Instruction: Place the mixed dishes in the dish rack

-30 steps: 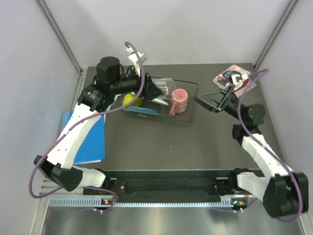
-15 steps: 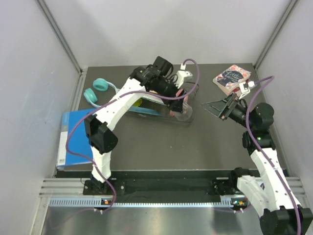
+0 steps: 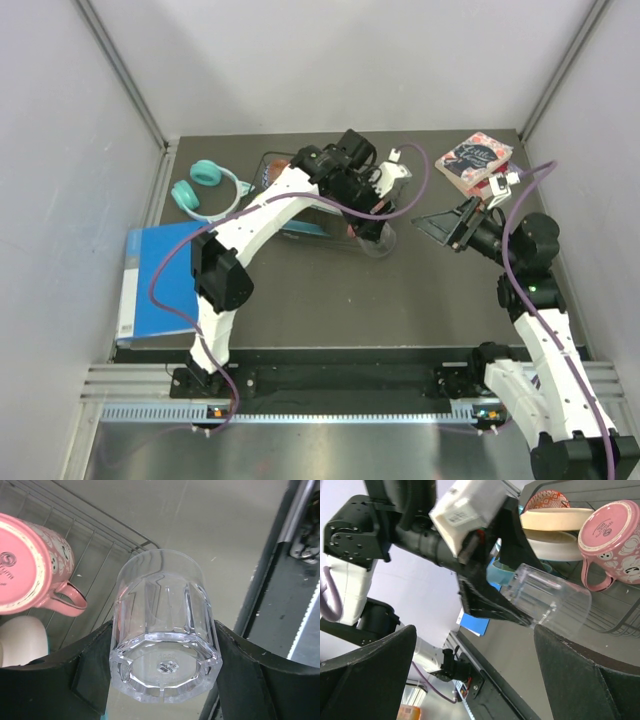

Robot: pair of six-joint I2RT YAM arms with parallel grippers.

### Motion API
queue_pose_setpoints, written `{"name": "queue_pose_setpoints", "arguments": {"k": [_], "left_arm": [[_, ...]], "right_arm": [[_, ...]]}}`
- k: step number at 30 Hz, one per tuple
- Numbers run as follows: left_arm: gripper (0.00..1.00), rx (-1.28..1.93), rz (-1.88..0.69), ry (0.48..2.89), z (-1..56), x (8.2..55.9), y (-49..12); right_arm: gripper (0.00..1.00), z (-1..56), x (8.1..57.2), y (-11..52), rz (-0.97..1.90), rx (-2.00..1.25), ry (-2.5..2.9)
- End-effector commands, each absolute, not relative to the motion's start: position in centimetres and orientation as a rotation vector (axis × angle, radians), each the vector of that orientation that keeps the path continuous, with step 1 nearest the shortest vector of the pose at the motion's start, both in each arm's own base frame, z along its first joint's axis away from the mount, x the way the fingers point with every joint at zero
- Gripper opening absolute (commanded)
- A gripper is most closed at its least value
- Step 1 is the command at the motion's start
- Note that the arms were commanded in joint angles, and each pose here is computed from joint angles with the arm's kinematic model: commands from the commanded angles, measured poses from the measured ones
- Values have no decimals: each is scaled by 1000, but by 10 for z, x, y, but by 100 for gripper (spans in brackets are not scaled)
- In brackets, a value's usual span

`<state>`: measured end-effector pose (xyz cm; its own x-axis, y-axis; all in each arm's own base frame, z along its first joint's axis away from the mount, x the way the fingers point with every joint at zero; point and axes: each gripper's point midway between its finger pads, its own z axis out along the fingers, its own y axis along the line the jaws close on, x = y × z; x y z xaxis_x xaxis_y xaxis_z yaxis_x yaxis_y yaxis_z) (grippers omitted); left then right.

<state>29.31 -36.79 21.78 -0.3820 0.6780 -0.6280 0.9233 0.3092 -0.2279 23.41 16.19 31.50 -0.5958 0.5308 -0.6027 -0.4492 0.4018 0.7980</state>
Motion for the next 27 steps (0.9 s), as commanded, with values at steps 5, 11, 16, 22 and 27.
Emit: {"name": "queue_pose_setpoints", "arguments": {"k": [5,11,16,22,27], "left_arm": [[0,1478,-693,2116,200,323,-380],[0,1492,-673,2098,197,330,-384],[0,1463,-615,2059,203,346,-385],[0,1481,-565,2105,185,352,-377],[0,1480,-551,2113,173,356,-378]], "right_arm": [[100,329,230,158,1314,35,1692],[100,316,228,160,1338,53,1717],[99,313,228,160,1339,54,1722],[100,311,228,160,1344,61,1726],[100,312,227,161,1347,62,1726]]}}
